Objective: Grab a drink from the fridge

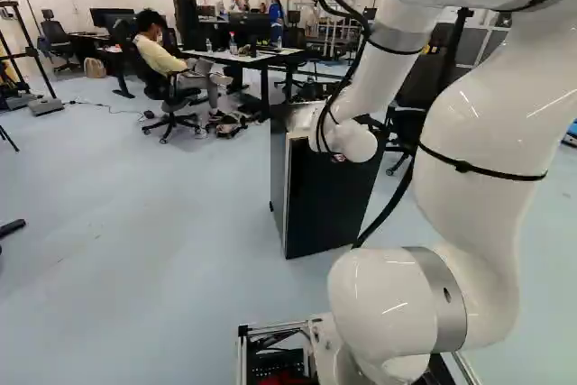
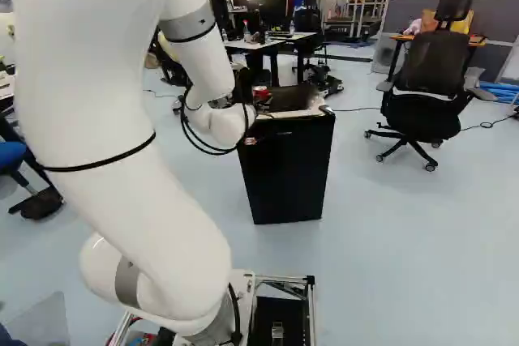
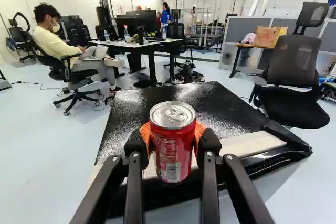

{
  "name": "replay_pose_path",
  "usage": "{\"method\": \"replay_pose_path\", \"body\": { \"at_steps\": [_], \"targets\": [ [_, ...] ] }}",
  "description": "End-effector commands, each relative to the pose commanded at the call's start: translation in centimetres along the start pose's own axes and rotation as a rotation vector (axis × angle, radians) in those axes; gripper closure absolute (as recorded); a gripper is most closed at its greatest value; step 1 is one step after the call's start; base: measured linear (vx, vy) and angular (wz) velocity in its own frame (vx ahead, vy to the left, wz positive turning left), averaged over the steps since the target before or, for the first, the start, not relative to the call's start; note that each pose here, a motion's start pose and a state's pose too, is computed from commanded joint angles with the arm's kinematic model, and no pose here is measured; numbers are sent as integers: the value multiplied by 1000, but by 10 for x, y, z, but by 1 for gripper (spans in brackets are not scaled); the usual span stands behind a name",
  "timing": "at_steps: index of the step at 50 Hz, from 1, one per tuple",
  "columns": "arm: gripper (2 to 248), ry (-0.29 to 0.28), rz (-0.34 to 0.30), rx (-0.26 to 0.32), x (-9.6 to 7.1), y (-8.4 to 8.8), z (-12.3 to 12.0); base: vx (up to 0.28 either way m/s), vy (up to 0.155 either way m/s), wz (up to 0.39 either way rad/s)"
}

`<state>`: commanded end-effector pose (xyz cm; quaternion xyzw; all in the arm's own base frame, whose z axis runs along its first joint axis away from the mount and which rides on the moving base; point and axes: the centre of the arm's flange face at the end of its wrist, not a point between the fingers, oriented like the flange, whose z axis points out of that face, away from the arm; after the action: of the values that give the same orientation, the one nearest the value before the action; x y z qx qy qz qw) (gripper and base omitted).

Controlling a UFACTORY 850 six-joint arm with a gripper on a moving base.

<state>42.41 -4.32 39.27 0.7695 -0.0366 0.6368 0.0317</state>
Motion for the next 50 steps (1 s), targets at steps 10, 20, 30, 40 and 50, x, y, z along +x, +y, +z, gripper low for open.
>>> {"method": "replay_pose_path", "body": {
  "at_steps": [10, 20, 30, 40, 50],
  "targets": [
    [151, -29, -4, 19, -7, -8, -31, 0, 0, 0],
    [151, -57, -8, 38, -15, -15, -61, 0, 0, 0],
    [151, -82, -11, 54, -25, -20, -87, 0, 0, 0],
    [151, -102, -15, 68, -34, -23, -108, 0, 0, 0],
    [151, -119, -18, 78, -42, -26, -125, 0, 0, 0]
  ]
}}
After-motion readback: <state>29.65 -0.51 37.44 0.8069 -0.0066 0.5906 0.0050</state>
